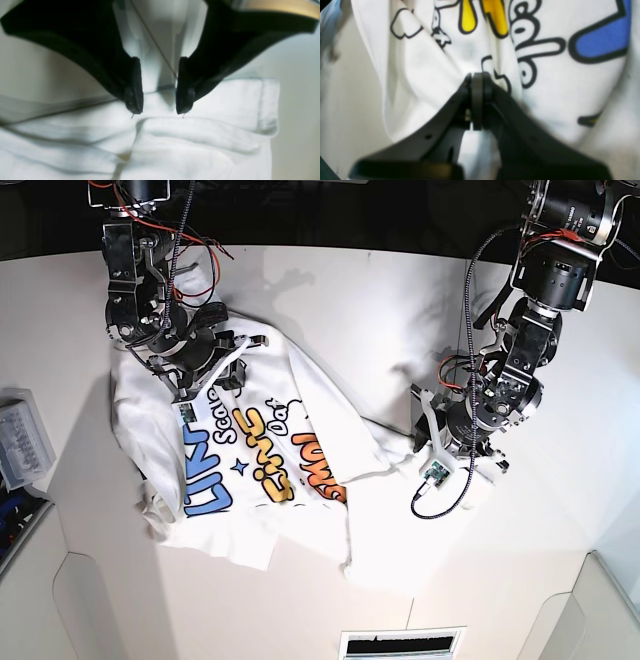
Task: Layout the t-shirt on the table in an organized manner, then fold the t-shirt properly
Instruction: 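Grasp the shirt side edge with the left gripper, then pull the side edge outward with the left gripper to flatten the shirt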
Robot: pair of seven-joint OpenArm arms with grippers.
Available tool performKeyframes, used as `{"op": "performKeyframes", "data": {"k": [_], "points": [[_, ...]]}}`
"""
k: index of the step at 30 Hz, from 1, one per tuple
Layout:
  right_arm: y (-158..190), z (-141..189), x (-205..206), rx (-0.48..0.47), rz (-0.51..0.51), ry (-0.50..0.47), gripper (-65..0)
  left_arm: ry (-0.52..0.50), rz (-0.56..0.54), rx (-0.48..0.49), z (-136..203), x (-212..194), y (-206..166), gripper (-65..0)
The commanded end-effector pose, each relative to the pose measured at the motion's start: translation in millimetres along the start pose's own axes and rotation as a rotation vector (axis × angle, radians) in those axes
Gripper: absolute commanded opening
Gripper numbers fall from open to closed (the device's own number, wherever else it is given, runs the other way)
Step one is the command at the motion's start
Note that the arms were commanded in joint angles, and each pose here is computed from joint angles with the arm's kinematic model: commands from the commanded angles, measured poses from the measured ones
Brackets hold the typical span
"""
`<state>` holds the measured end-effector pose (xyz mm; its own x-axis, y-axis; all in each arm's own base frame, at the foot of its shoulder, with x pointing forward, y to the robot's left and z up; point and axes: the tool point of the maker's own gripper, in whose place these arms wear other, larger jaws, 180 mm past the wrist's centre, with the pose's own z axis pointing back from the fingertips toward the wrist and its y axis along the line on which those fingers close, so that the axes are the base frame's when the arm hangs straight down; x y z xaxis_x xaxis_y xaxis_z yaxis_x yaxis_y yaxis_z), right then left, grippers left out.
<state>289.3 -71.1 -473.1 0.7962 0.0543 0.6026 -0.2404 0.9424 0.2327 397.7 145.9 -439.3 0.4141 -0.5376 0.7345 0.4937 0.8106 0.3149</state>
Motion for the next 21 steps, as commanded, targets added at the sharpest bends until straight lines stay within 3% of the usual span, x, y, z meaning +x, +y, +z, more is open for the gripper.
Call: {"op": "performKeyframes", "data": {"k": [1, 11, 18, 21], "points": [[-7, 1, -7, -0.028, 0.012, 0.042, -65.0, -0.067, -0.005, 0.034, 0, 24, 15, -39.4], [-7, 1, -7, -0.027, 0.012, 0.043, -65.0, -0.128, 0.027, 0.019, -12, 56, 4, -39.4], [-7, 1, -9, -0.028, 0.011, 0.047, -65.0, -0.080, 0.051, 0.047, -24, 48, 16, -39.5], [-7, 1, -8, -0.027, 0.011, 0.045, -65.0, -0.076, 0.052, 0.046, -25, 46, 16, -44.7]]}}
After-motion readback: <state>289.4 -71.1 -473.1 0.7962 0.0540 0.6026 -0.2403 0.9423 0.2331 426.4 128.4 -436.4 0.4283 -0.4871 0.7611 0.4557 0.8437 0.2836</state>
